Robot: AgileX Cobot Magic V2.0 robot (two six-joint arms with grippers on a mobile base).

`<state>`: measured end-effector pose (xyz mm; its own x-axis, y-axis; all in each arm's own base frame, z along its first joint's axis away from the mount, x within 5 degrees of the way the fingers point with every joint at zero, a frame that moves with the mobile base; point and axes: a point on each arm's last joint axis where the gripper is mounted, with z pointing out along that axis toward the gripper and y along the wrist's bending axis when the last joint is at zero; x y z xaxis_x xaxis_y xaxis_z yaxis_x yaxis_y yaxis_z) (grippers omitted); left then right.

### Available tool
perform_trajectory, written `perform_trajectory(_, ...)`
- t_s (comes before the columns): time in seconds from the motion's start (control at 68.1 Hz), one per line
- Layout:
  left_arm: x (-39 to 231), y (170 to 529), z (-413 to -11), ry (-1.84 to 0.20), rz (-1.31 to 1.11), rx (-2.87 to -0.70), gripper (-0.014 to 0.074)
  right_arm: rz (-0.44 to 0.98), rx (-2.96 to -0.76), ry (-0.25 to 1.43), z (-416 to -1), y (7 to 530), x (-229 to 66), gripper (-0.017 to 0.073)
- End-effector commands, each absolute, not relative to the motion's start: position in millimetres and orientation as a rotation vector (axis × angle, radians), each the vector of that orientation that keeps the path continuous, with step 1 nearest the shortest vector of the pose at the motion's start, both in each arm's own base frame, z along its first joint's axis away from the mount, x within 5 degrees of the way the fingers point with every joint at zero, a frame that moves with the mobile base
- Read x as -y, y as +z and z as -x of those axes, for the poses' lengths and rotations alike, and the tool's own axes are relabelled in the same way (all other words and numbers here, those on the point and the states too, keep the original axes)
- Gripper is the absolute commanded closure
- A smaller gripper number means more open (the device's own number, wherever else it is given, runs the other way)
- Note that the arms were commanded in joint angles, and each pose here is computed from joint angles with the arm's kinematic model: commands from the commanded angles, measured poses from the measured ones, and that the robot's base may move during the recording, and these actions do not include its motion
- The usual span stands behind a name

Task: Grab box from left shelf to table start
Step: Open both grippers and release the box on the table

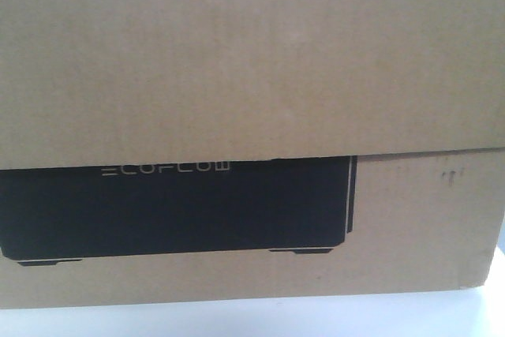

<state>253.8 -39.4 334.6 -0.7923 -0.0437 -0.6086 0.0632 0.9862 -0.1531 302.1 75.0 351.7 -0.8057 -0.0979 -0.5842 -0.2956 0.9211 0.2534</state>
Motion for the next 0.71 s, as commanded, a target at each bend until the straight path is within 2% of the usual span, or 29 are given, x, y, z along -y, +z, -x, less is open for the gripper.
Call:
perform_trajectory(0.0,45,361,-254,-0.284,-0.011,-2.359,0.0024,0.271,-2.348,0.483,-296,389,-74,-0.0065)
perform_trajectory(0.338,38,413,-245,-0.172,-0.072,-2.309,0.0024,0.281,-2.247,0.442,-281,438,-68,-0.0064)
perform_trajectory(0.411,36,427,-235,-0.174,-0.073,-2.261,0.0024,0.275,-2.206,0.42,-271,450,-65,-0.0038)
perform_trajectory(0.499,33,445,-214,-0.181,-0.072,-2.178,0.0025,0.283,-2.16,0.368,-253,463,-60,0.0072)
perform_trajectory(0.573,30,454,-194,-0.173,-0.073,-2.12,0.0044,0.29,-2.134,0.318,-238,469,-55,0.0202)
perform_trajectory(0.632,27,457,-176,-0.168,-0.073,-2.071,0.0094,0.293,-2.118,0.28,-226,470,-50,0.0334)
perform_trajectory(0.69,23,455,-156,-0.161,-0.072,-2.025,0.0182,0.292,-2.094,0.237,-210,469,-45,0.0473)
